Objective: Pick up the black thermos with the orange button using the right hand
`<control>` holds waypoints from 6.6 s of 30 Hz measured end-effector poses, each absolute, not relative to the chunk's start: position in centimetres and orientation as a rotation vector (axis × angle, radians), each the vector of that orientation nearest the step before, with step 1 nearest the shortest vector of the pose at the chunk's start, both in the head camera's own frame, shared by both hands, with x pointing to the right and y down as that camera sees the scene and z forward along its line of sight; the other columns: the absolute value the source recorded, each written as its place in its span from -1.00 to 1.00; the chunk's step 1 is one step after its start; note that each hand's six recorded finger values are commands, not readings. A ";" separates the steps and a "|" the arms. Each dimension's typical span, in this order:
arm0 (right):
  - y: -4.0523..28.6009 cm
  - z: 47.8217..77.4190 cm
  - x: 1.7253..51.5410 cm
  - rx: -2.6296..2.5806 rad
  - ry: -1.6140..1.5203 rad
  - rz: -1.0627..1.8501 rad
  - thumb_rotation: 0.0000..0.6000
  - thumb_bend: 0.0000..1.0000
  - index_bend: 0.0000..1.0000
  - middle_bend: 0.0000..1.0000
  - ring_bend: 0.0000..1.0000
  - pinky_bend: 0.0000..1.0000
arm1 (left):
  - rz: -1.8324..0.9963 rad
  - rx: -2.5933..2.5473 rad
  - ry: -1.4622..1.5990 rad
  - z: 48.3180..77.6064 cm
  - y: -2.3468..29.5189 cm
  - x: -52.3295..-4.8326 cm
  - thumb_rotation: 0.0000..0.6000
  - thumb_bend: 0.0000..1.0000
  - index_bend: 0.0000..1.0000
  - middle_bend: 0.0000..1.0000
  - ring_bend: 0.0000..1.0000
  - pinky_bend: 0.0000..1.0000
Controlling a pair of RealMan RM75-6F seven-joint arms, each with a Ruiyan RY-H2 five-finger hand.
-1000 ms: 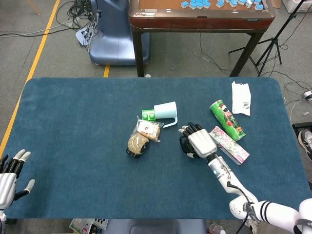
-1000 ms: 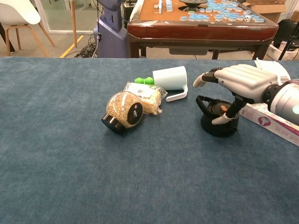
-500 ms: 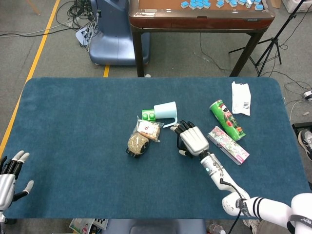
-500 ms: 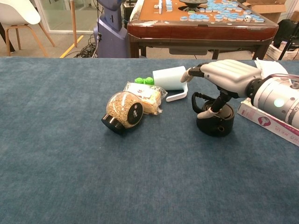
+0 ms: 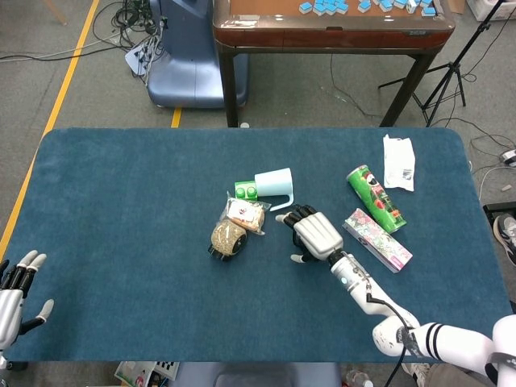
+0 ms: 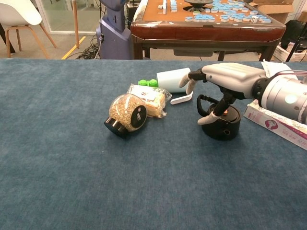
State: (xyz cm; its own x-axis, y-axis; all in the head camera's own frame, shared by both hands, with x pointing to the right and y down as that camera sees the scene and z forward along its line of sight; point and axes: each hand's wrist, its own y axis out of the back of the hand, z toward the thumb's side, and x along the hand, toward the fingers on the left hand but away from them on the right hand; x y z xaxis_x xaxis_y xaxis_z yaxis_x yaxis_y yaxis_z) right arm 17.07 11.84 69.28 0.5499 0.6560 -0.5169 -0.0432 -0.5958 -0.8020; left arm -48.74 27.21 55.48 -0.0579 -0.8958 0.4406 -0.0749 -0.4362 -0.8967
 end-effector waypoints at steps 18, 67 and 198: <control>12.1 71.2 16.1 -1.939 -0.355 1.089 1.00 -1.00 -0.58 -0.15 -0.77 -0.78 | -1.590 -1.544 1.071 55.2 27.8 -49.3 1.00 -0.41 -0.78 -0.86 -0.74 -0.97; 11.8 64.5 28.8 -1.735 -0.488 1.309 1.00 -1.00 -0.58 -0.30 -0.67 -0.78 | -1.553 -1.582 1.039 55.4 27.5 -47.5 1.00 -0.41 -0.78 -0.86 -0.74 -0.97; 19.8 65.8 28.2 -1.800 -0.180 1.362 1.00 -0.97 -0.06 -0.08 -0.34 -0.78 | -1.553 -1.605 1.042 55.6 28.3 -47.6 1.00 -0.41 -0.78 -0.86 -0.74 -0.97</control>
